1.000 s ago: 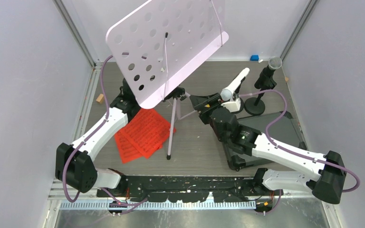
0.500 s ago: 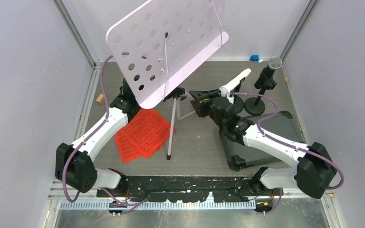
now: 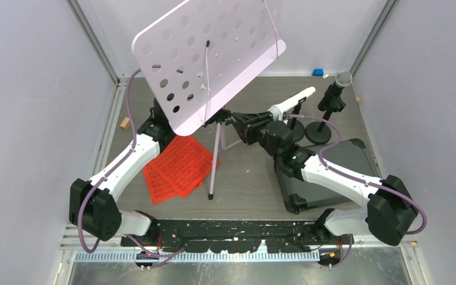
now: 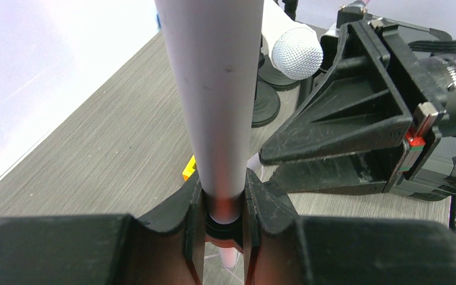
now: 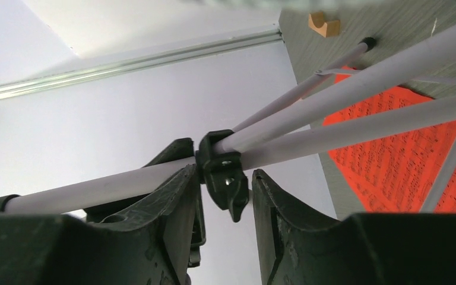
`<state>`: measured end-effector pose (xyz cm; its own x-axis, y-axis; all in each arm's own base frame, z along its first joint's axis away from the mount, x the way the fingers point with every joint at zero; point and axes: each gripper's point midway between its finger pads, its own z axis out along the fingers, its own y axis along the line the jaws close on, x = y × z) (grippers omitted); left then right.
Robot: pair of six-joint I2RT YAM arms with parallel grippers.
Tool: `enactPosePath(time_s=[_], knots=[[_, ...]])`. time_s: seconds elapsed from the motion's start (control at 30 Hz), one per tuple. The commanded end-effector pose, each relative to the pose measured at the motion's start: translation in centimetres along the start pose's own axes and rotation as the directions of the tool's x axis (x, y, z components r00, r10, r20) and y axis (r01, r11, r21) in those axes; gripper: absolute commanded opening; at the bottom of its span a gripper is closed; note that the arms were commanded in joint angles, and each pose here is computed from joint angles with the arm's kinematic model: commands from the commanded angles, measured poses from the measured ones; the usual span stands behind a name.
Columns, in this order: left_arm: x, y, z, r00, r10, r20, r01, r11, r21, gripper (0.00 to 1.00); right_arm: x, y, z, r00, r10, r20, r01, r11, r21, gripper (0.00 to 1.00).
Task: Pack up the instrument practice props
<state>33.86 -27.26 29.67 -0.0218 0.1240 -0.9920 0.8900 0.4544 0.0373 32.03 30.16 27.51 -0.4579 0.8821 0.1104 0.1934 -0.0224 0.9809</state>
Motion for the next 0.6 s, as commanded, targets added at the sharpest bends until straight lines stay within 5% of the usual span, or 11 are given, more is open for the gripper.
enactPosePath(time_s=[0.0,0.2,0.57], knots=[[4.9,-2.3,0.0,0.984,-0.079,-0.162,0.092,0.993,0.073,0.00,1.3,0.4,0.2,0.998,0.036,-0.058,-0.038,0.999,-0.024,0.44],[4.8,-2.4,0.0,0.984,-0.076,-0.160,0.089,0.993,0.076,0.00,2.0,0.1,0.5,0.997,0.030,-0.077,-0.031,0.999,-0.011,0.42],[5.0,-2.7,0.2,0.983,-0.079,-0.165,0.095,0.991,0.093,0.00,1.9,-0.8,0.5,0.997,-0.013,-0.070,0.013,1.000,0.001,0.02]])
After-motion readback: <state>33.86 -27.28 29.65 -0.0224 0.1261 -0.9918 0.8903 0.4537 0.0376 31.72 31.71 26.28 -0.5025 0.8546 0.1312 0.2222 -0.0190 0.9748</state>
